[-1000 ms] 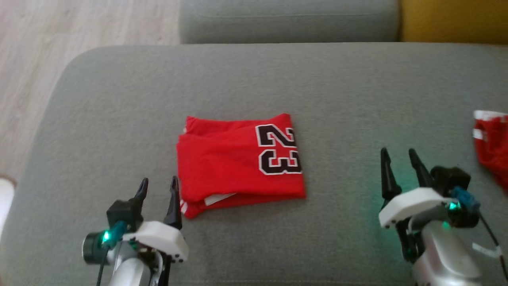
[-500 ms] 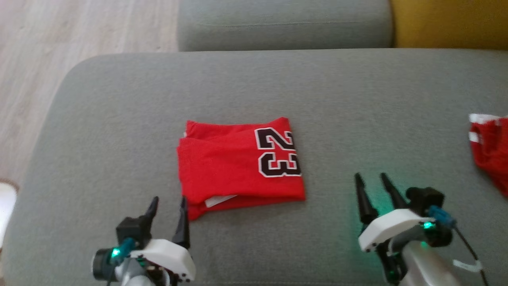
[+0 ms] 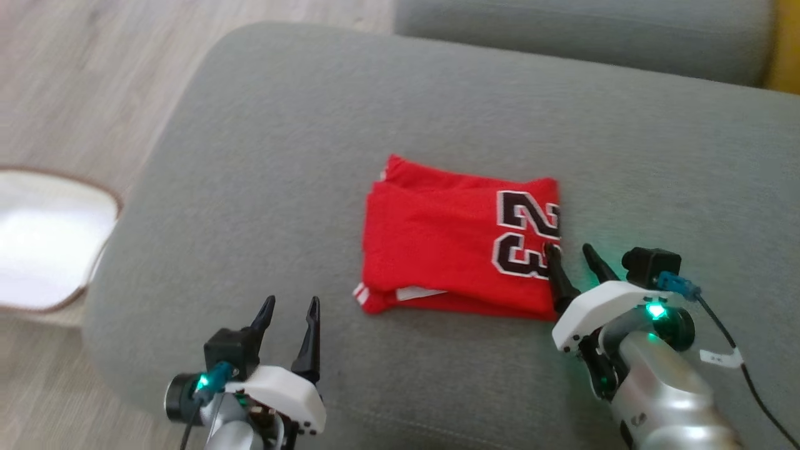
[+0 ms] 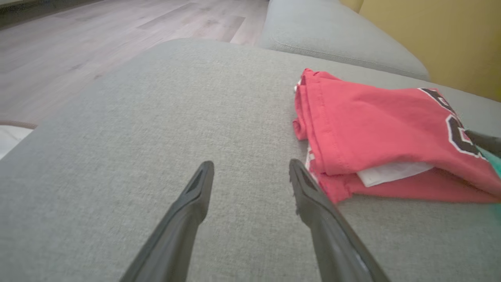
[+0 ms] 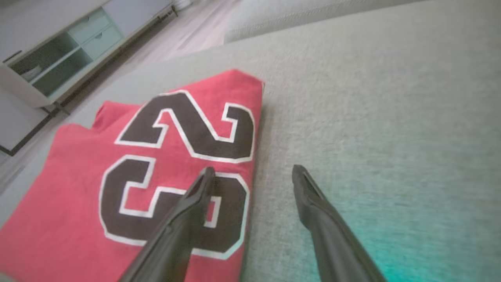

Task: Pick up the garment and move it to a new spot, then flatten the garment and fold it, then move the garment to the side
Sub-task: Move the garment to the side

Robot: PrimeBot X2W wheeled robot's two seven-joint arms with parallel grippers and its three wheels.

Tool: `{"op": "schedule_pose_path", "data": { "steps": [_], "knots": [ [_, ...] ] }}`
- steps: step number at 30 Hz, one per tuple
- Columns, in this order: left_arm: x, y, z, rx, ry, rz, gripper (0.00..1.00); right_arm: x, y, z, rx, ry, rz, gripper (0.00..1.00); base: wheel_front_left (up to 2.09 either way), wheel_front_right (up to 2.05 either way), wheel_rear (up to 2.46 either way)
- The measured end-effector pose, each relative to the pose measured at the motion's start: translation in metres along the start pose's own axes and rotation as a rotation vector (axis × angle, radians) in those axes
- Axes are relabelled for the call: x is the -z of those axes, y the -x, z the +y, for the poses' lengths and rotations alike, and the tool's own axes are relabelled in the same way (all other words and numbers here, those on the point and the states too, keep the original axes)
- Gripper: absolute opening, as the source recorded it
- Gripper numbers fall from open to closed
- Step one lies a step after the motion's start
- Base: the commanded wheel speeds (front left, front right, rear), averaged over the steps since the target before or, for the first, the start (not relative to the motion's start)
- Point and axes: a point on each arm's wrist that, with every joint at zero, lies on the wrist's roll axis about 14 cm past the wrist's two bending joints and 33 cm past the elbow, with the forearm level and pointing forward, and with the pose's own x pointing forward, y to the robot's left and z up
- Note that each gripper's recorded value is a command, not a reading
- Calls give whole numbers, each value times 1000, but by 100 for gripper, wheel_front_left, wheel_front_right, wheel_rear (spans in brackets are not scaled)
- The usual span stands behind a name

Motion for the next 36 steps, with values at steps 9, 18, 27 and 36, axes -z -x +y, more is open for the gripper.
{"op": "schedule_pose_path", "data": {
  "steps": [9,18,27,36],
  "knots": [
    [9,2,21,-77,28,35,100,15,-24,9,-28,-7,88,0,0,0,0],
    [3,-23,-23,70,18,21,100,-17,13,-33,86,-59,-47,0,0,0,0],
    [0,-60,-121,362,-27,22,100,-40,90,-104,287,-80,-196,0,0,0,0],
    [6,-75,-242,703,-40,33,100,-60,170,-179,549,-25,-288,0,0,0,0]
  ]
}}
